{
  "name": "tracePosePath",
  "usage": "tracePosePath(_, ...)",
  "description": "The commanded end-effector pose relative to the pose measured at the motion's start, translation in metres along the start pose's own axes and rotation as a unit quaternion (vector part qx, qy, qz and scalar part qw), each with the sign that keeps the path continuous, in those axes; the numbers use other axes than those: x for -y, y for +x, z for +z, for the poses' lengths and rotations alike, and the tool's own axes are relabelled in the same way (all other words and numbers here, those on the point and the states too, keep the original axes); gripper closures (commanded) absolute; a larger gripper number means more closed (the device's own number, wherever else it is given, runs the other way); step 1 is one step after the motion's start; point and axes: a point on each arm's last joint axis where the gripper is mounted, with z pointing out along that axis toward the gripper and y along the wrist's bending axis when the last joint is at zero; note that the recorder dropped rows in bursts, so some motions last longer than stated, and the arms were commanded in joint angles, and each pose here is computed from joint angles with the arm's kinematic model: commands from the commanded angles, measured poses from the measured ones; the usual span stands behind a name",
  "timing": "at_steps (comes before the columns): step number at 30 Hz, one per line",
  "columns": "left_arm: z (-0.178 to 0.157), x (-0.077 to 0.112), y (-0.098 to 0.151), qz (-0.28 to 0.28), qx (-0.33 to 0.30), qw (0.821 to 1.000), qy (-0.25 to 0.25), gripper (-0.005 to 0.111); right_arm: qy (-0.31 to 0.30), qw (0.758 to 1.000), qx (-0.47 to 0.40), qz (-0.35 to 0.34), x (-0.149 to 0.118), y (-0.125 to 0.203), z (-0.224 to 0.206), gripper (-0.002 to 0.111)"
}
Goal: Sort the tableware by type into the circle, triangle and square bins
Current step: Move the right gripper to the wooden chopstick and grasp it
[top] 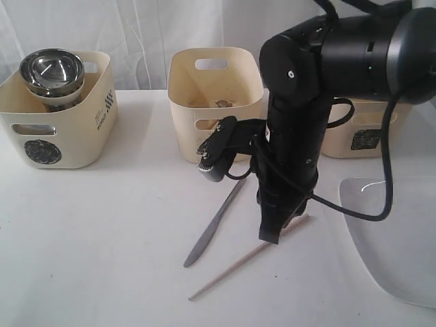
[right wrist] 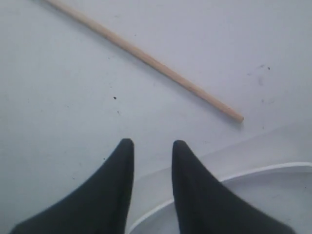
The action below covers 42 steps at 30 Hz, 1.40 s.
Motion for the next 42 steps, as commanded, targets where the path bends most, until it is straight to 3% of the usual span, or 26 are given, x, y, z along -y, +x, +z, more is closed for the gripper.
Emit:
tracePosePath(1, 0.0, 0.0, 0.001, -0.005, 0.001, 1.0, 0.002, 0.107, -0.007, 0.997, -0.005, -0.08, -0.009, -0.001, 0.002, 0.063)
tracePosePath(3, 0.0, 0.0, 0.001, -0.005, 0.001, 1.0, 0.002, 0.107, -0.006, 0.992, 0.0, -0.125, -0.009, -0.003, 0.003, 0.057)
tracePosePath(10, 0.0, 0.0, 0.001, -0.005, 0.001, 1.0, 0.002, 0.107, -0.043, 0.97, 0.021, -0.239, -0.015, -0.009, 0.012, 0.056)
tracePosePath(17, 0.0, 0.0, 0.001, -0.005, 0.001, 1.0, 0.002, 0.107, -0.091, 0.95, 0.009, -0.298, -0.017, -0.02, 0.05, 0.056)
tracePosePath(26, 0.0, 0.0, 0.001, -0.005, 0.001, 1.0, 0.002, 0.107, -0.06, 0.949, 0.025, -0.308, -0.009, -0.035, 0.089, 0.056)
tracePosePath(35, 0.0, 0.0, 0.001, -0.005, 0.001, 1.0, 0.002, 0.107, -0.081, 0.948, -0.015, -0.308, -0.009, -0.033, 0.114, 0.056)
tracePosePath(37, 0.0, 0.0, 0.001, -0.005, 0.001, 1.0, 0.002, 0.107, -0.091, 0.955, -0.026, -0.28, -0.01, -0.031, 0.115, 0.06)
tracePosePath(42, 0.0, 0.0, 0.001, -0.005, 0.001, 1.0, 0.002, 0.107, -0.122, 0.969, -0.069, -0.204, -0.015, -0.023, 0.113, 0.101)
